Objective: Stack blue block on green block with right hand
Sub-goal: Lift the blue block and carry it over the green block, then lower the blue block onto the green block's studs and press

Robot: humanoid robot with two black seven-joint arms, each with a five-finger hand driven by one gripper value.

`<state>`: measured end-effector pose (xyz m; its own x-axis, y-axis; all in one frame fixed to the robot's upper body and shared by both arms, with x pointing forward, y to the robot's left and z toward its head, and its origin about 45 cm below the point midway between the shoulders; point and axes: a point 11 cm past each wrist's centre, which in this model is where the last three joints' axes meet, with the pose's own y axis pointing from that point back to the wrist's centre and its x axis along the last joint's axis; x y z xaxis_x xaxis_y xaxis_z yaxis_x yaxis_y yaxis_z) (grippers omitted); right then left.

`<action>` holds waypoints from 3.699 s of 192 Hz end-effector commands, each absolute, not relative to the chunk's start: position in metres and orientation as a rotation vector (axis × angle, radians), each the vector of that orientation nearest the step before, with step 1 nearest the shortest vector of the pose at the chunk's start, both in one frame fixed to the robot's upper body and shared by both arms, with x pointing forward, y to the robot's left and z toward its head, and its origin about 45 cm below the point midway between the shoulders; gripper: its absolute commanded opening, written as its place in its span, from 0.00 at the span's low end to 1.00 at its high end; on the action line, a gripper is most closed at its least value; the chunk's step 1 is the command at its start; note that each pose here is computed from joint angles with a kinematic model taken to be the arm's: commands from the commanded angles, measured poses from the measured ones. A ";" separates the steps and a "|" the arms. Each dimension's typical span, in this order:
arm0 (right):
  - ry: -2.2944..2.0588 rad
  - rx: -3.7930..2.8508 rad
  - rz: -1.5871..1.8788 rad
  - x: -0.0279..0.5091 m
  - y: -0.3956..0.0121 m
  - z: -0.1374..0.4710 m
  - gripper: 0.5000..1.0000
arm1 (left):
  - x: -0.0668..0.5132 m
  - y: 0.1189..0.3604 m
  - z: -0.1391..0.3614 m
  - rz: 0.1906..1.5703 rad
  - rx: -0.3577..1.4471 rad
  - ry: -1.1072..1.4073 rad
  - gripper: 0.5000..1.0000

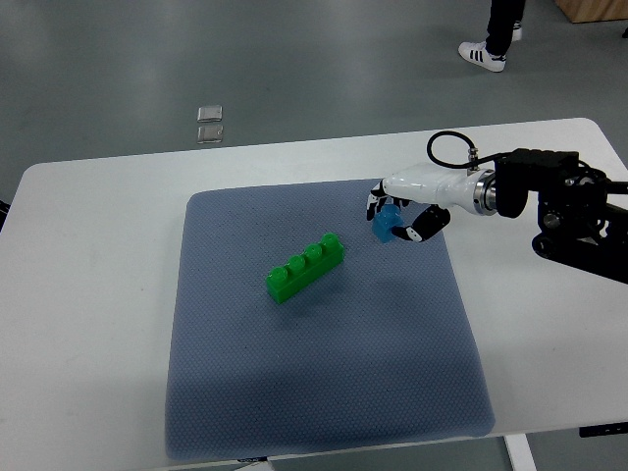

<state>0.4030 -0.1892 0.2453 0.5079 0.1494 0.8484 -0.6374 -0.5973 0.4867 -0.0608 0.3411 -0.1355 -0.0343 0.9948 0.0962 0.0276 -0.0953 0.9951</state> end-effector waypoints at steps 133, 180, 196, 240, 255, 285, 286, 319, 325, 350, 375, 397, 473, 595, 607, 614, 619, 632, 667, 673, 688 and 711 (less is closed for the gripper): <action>-0.109 2.016 1.399 0.396 -0.088 0.266 0.00 | -0.061 0.341 -0.136 1.294 1.282 1.208 1.00; -0.126 1.984 1.381 0.406 -0.092 0.258 0.00 | -0.061 0.341 -0.136 1.294 1.282 1.208 1.00; -0.121 1.989 1.375 0.404 -0.089 0.255 0.00 | -0.061 0.341 -0.136 1.294 1.282 1.208 1.00; -0.112 1.977 1.351 0.404 -0.093 0.241 0.00 | -0.061 0.341 -0.136 1.294 1.282 1.208 1.00; -0.117 1.976 1.337 0.405 -0.096 0.237 0.00 | -0.061 0.341 -0.136 1.294 1.282 1.208 1.00; -0.118 1.975 1.335 0.405 -0.096 0.236 0.00 | -0.061 0.341 -0.136 1.294 1.282 1.208 1.00; -0.118 1.975 1.335 0.405 -0.096 0.236 0.00 | -0.061 0.341 -0.136 1.294 1.282 1.208 1.00; -0.128 1.976 1.342 0.407 -0.093 0.236 0.00 | -0.061 0.341 -0.136 1.294 1.282 1.208 1.00; -0.130 1.977 1.342 0.406 -0.093 0.236 0.00 | -0.061 0.341 -0.136 1.294 1.282 1.208 1.00; -0.127 1.982 1.338 0.405 -0.092 0.233 0.00 | -0.061 0.341 -0.136 1.294 1.282 1.208 1.00; -0.132 1.979 1.331 0.406 -0.094 0.230 0.00 | -0.061 0.341 -0.136 1.294 1.282 1.208 1.00; -0.134 1.976 1.323 0.407 -0.096 0.228 0.00 | -0.061 0.341 -0.136 1.294 1.282 1.208 1.00; -0.136 1.981 1.322 0.404 -0.094 0.221 0.00 | -0.061 0.341 -0.136 1.294 1.282 1.208 1.00; -0.127 1.959 1.338 0.402 -0.097 0.211 0.00 | -0.061 0.341 -0.136 1.294 1.282 1.208 1.00; -0.125 1.959 1.339 0.402 -0.097 0.211 0.00 | -0.061 0.341 -0.136 1.294 1.282 1.208 1.00; -0.123 1.958 1.339 0.402 -0.096 0.211 0.00 | -0.061 0.342 -0.135 1.295 1.283 1.207 1.00; -0.122 1.959 1.339 0.402 -0.096 0.211 0.00 | -0.061 0.341 -0.136 1.294 1.282 1.208 1.00; -0.124 1.955 1.340 0.402 -0.097 0.211 0.00 | -0.061 0.341 -0.136 1.294 1.282 1.208 1.00; -0.120 1.952 1.337 0.402 -0.098 0.209 0.00 | -0.061 0.341 -0.136 1.294 1.282 1.208 1.00; -0.118 1.952 1.337 0.402 -0.098 0.209 0.00 | -0.061 0.341 -0.136 1.294 1.282 1.208 1.00; -0.118 1.953 1.339 0.401 -0.097 0.209 0.00 | -0.061 0.341 -0.136 1.294 1.282 1.208 1.00; -0.123 1.951 1.336 0.402 -0.098 0.209 0.02 | -0.061 0.341 -0.136 1.294 1.282 1.208 1.00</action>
<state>0.4018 -0.0979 0.2090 0.4484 0.3228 0.8335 -0.4653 -0.7119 0.5260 -0.0608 0.3410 -0.1356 -0.0343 0.9948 0.0961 0.0276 -0.0952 0.9951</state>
